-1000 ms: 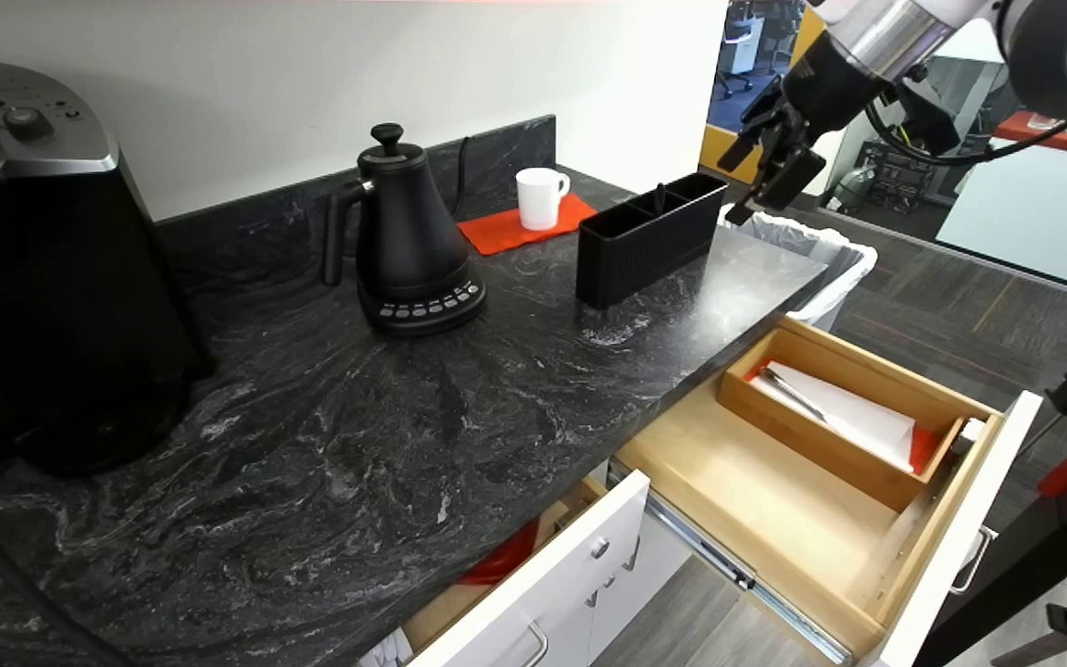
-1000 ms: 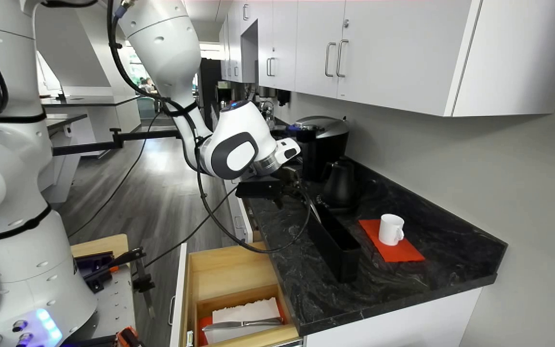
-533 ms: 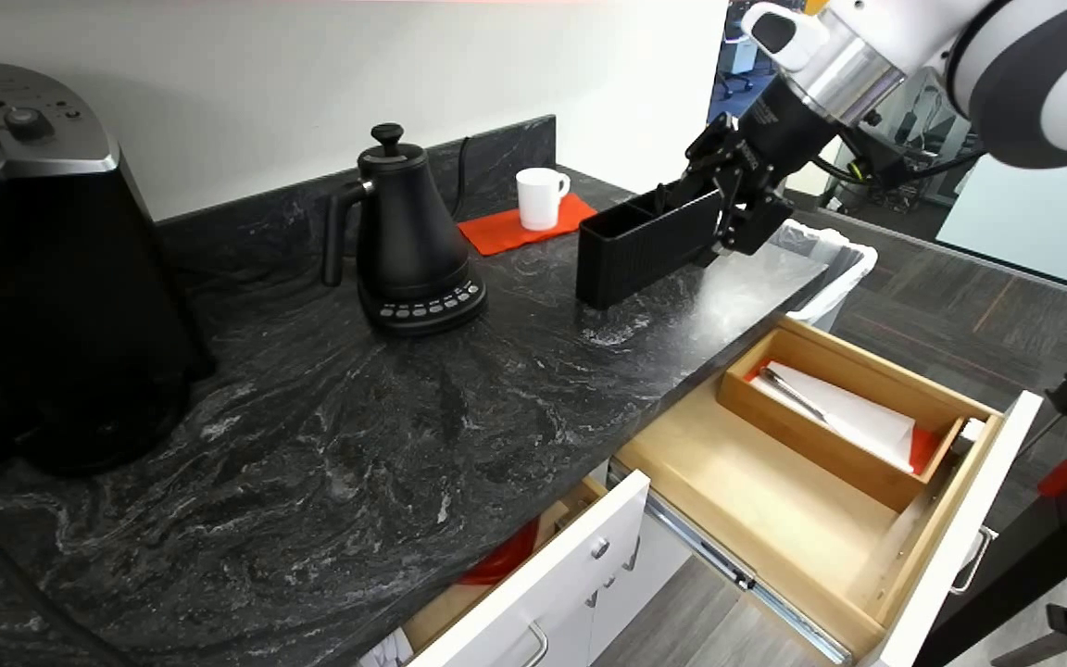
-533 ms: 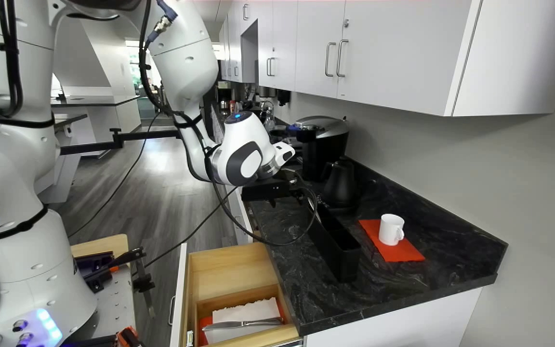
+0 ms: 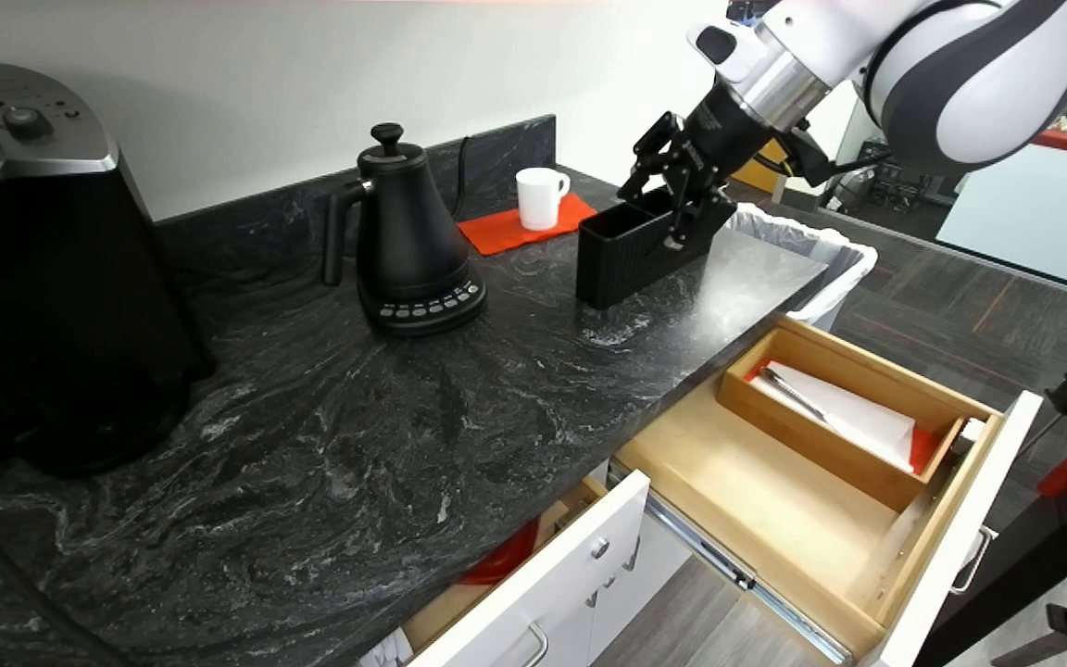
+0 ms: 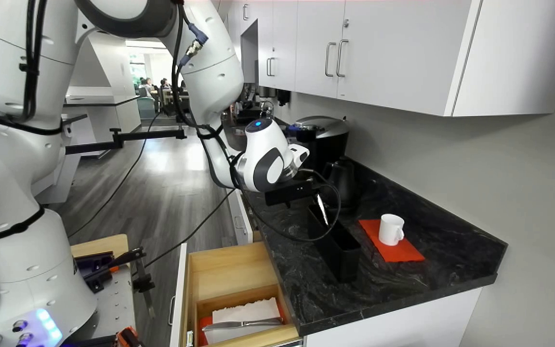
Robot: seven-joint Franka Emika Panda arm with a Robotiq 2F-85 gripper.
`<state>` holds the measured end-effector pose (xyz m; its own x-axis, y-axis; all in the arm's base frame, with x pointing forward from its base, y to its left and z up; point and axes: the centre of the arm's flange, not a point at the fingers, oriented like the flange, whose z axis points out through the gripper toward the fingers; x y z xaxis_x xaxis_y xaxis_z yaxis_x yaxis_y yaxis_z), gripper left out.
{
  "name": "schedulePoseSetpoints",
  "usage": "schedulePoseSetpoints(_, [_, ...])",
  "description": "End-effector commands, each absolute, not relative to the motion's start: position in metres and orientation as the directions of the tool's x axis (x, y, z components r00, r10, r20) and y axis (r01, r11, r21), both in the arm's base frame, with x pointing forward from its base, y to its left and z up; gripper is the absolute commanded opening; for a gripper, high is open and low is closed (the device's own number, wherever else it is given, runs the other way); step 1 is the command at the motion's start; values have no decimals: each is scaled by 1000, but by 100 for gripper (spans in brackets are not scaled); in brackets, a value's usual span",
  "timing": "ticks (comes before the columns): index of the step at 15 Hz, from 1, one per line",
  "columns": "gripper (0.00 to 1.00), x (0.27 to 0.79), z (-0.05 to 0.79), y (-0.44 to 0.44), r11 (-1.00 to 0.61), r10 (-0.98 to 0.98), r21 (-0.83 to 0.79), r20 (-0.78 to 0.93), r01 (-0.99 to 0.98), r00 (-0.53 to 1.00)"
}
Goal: Take the butter knife from the cutlery holder followed by the fork
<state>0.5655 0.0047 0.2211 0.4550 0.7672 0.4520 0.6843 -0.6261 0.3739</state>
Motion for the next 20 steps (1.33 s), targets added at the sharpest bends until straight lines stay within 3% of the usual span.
schedulePoseSetpoints(1, [100,585,232,-1,-569,804,417,465,709,371])
schedulePoseSetpoints(7, [100,601,251,3,-543,822,493,476,679,312])
schedulePoseSetpoints(8, [96,603,254,2,-552,821,518,477,654,315])
schedulePoseSetpoints(9, [86,606,258,-2,-570,815,549,476,612,332])
schedulePoseSetpoints(10, [87,605,263,-7,-576,812,559,473,596,341])
schedulePoseSetpoints(11, [97,607,266,-15,-588,806,567,469,576,361])
schedulePoseSetpoints(20, [100,613,245,-49,-701,713,440,407,561,571])
